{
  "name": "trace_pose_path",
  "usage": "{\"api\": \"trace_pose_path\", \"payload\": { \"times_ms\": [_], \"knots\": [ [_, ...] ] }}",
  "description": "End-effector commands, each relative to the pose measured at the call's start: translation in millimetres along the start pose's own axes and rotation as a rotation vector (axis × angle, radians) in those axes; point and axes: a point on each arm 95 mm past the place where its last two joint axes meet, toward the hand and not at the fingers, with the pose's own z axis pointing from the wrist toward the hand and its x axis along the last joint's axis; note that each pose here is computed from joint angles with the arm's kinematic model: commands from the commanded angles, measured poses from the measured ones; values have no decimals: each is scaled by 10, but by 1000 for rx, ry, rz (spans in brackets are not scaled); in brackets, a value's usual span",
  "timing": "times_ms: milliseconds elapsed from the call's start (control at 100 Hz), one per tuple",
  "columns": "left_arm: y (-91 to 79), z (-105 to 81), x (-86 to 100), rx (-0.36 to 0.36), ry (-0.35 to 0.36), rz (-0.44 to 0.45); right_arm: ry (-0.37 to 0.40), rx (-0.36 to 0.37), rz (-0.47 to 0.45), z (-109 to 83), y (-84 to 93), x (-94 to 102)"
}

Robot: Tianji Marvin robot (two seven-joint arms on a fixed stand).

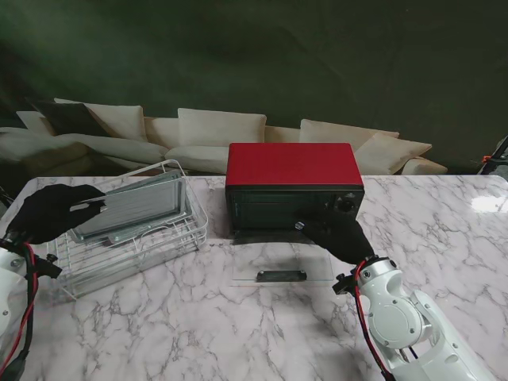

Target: Slide the trays into the oven

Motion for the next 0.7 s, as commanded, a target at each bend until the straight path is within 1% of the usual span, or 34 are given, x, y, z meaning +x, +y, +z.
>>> {"api": "trace_pose_path", "payload": {
  "times_ms": [0,100,180,310,420,550,630,690],
  "knots": [
    [-101,18,95,24,33,-5,3,-6,3,-24,-6,13],
    [-181,25,155,50,57,-27,9,-20,14,-36,4,22],
    [-226,49,215,68,83,-69,10,-19,35,-54,8,38],
    [-251,151,349,64,132,-141,19,-8,96,-93,28,104],
    [-211,291,481,43,160,-200,42,-19,95,-129,79,169],
    [-127,483,624,4,180,-244,75,-43,93,-151,147,240],
    [-59,585,727,-22,193,-296,94,-62,118,-150,175,273],
    [-2,651,812,-39,203,-331,103,-67,158,-151,188,299]
  ]
}}
